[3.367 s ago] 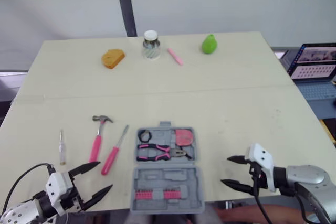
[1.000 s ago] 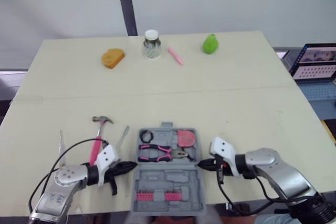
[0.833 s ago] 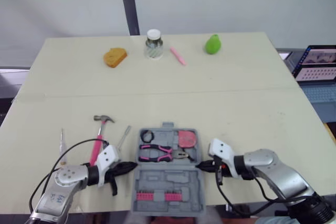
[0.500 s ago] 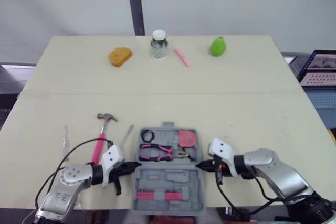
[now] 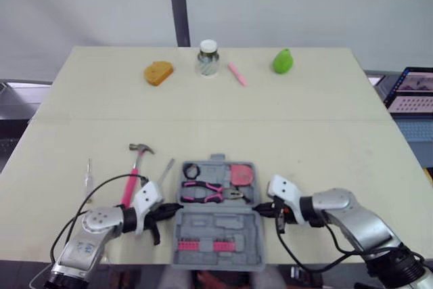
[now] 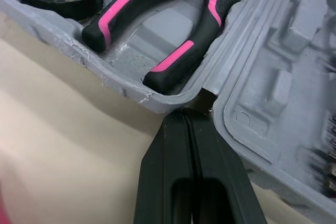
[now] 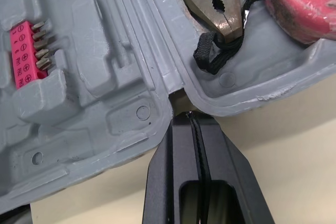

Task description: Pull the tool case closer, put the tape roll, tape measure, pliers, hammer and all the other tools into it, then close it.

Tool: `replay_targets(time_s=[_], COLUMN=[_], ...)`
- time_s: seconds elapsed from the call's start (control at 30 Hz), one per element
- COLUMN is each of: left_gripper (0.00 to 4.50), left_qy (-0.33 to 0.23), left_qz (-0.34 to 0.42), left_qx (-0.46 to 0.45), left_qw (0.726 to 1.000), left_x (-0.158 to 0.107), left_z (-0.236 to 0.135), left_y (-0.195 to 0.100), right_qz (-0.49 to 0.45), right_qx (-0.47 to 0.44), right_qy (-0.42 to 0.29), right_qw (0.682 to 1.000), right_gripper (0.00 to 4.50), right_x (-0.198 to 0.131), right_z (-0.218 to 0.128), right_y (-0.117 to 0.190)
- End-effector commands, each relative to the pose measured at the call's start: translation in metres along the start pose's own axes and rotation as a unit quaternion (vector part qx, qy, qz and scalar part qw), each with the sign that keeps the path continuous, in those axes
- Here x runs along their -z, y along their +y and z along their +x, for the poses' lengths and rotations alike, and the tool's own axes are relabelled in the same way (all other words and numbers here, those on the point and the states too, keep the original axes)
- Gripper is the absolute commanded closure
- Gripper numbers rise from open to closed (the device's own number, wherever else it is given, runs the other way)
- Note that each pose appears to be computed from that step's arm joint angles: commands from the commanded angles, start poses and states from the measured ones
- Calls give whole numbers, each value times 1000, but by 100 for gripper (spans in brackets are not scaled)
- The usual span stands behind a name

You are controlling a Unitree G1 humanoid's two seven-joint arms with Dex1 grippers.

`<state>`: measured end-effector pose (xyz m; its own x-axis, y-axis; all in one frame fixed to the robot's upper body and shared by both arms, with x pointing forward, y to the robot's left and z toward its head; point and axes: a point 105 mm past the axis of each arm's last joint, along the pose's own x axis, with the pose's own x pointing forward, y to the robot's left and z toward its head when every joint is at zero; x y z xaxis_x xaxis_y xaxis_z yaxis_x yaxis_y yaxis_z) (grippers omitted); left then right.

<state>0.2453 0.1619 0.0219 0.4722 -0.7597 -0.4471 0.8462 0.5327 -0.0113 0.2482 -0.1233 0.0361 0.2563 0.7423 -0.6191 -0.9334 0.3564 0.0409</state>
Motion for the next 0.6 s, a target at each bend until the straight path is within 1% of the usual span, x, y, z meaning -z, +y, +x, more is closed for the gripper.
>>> replay_targets(time_s=[0.03,0.6], left_gripper=[446,446], left_qy=[-32,-30], left_qz=[34,30], left_qx=[0,-4], left_qw=[999,999], left_x=[-25,-27], left_z=[6,4], left_y=[-2,-3], right_qz=[-13,-13], right_qx=[6,44], right_qy=[-24,-32], right_qw=[1000,998], right_gripper=[447,447], right_x=[-14,-20], right_z=[4,8], right_y=[-2,-18])
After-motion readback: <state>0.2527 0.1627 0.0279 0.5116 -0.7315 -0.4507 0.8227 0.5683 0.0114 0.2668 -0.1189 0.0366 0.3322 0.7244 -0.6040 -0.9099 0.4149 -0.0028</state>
